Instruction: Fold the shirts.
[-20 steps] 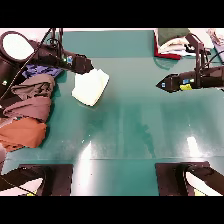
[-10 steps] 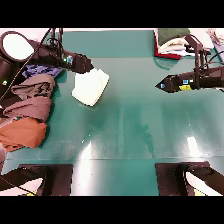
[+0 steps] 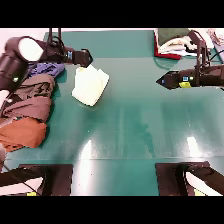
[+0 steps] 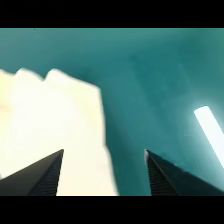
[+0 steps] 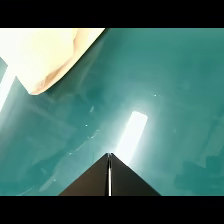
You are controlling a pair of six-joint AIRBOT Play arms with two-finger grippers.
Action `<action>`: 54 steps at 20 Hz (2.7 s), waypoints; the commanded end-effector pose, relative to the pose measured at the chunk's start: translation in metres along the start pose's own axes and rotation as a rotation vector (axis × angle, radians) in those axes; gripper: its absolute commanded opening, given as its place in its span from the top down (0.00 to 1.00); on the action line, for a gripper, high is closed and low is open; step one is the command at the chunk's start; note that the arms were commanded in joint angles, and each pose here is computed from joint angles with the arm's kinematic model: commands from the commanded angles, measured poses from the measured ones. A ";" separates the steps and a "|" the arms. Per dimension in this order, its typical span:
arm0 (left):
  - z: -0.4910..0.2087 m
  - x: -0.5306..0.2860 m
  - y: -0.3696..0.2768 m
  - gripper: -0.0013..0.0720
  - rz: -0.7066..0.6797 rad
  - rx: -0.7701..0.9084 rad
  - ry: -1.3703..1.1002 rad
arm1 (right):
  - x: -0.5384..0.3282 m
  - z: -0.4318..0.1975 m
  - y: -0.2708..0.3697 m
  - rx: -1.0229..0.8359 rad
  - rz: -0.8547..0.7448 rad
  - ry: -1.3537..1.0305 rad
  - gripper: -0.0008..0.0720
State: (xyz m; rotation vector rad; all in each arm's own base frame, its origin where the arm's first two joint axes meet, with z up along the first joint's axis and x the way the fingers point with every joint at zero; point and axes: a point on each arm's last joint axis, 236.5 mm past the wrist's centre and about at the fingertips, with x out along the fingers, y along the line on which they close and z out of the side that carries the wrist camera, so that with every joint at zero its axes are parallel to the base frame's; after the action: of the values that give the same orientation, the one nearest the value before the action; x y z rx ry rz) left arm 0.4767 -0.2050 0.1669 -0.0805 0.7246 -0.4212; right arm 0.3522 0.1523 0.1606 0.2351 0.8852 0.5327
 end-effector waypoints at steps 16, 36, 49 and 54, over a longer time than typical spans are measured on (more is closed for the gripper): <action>0.071 -0.041 0.027 0.95 0.066 -0.053 -0.076 | -0.049 0.041 0.027 -0.068 0.008 -0.194 0.97; 0.037 -0.021 -0.087 0.18 -0.085 0.140 -0.008 | -0.151 0.097 0.091 -0.236 0.036 -0.398 0.97; -0.174 0.150 -0.036 0.18 -0.214 -0.402 0.508 | -0.149 0.097 0.090 -0.236 0.035 -0.395 0.97; -0.171 0.165 -0.051 0.50 -0.218 -0.378 0.454 | -0.149 0.096 0.090 -0.236 0.034 -0.391 0.97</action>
State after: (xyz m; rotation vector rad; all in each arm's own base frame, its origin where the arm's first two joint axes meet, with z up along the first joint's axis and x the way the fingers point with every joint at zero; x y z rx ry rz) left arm 0.4513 -0.2960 -0.0491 -0.4092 1.2743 -0.5107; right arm 0.3203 0.1506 0.3577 0.1337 0.4312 0.5930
